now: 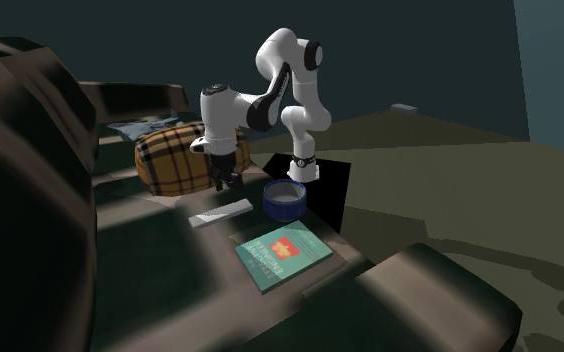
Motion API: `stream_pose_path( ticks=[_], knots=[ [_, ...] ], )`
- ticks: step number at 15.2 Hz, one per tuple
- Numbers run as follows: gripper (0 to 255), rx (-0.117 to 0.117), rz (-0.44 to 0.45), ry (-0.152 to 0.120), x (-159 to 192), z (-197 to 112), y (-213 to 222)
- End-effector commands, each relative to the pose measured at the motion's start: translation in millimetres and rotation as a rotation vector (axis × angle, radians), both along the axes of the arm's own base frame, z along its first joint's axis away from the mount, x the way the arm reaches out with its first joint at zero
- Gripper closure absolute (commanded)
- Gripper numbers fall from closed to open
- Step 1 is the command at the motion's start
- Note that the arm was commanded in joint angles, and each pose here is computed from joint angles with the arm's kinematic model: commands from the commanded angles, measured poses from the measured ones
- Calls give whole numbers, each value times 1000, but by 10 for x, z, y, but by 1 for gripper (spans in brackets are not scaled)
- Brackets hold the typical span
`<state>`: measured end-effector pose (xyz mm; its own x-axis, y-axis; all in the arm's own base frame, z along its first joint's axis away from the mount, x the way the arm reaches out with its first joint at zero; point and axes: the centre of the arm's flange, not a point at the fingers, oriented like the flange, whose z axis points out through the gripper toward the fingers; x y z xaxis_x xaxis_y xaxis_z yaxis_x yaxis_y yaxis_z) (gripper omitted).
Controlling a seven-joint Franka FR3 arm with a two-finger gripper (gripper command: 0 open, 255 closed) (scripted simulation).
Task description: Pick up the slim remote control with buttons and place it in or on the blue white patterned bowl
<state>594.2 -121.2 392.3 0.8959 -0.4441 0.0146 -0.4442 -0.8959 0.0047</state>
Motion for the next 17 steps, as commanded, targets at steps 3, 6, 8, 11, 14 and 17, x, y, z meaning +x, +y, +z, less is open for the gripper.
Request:
stream_pose_path(
  ticks=[3,6,8,11,14,17],
  knots=[
    [0,-9,-47,10,256,-270,-203],
    [0,-9,-47,10,256,-428,-206],
    [0,-9,-47,10,256,-534,-208],
    [0,-9,-47,10,256,-617,-210],
    [0,-9,-47,10,256,-617,-210],
    [0,-9,-47,10,256,-617,-210]
  ],
)
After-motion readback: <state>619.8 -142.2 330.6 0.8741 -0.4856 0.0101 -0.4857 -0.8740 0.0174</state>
